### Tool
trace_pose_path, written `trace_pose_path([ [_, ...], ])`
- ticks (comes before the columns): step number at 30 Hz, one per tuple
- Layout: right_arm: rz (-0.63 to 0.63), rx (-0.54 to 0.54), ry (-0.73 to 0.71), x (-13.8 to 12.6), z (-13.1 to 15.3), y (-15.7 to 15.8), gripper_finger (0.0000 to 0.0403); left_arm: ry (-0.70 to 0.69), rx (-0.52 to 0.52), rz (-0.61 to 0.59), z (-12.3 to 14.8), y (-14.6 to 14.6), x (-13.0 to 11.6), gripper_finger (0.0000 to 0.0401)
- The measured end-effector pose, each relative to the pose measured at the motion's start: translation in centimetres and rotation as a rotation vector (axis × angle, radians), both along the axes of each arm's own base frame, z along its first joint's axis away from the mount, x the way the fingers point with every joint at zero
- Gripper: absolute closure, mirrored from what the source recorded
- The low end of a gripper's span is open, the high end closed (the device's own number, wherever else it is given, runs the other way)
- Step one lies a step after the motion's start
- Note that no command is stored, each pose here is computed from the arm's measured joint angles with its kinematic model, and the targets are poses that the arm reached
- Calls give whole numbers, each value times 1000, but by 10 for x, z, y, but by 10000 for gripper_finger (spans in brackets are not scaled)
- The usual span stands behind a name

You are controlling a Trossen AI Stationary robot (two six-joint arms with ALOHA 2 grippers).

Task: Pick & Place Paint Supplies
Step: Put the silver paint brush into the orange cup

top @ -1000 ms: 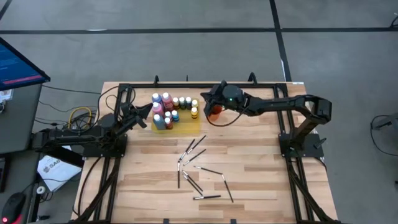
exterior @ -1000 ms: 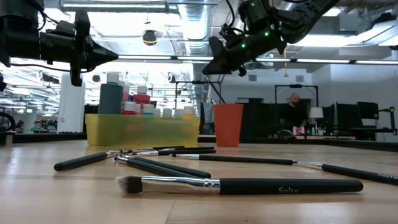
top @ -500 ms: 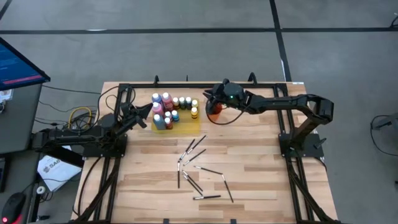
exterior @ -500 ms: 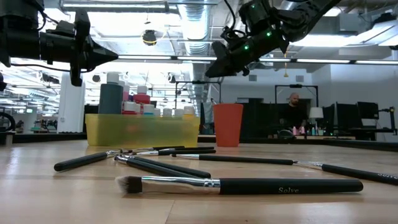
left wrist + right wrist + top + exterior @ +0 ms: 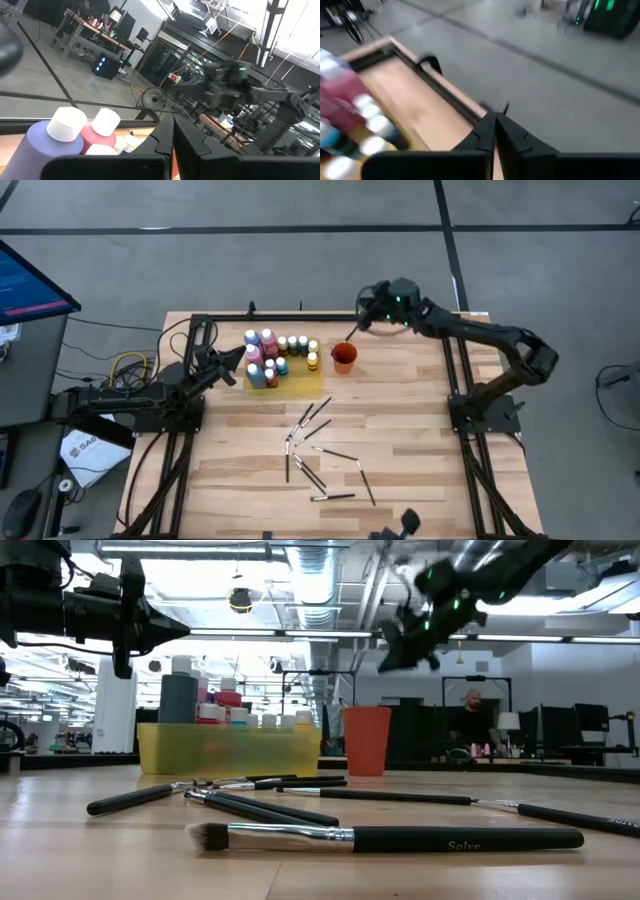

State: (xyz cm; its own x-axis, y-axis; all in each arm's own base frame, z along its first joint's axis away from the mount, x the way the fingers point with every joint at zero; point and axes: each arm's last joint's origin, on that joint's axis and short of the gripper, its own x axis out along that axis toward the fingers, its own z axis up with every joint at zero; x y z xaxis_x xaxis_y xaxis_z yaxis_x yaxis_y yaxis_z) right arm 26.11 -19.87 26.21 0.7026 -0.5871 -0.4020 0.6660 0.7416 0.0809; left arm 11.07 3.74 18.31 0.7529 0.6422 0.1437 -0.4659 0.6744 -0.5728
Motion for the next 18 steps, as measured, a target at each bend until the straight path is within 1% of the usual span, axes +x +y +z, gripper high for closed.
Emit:
trace_pose_path([
  [3, 22, 111, 54, 3, -22, -23, 397, 0, 0, 0, 0, 0, 0, 400],
  [7, 89, 231, 133, 19, -46, -43, 401, 0, 0, 0, 0, 0, 0, 400],
  [12, 130, 313, 208, 26, -64, -67, 402, 0, 0, 0, 0, 0, 0, 400],
  [18, 212, 442, 235, 39, -80, -85, 402, 0, 0, 0, 0, 0, 0, 400],
])
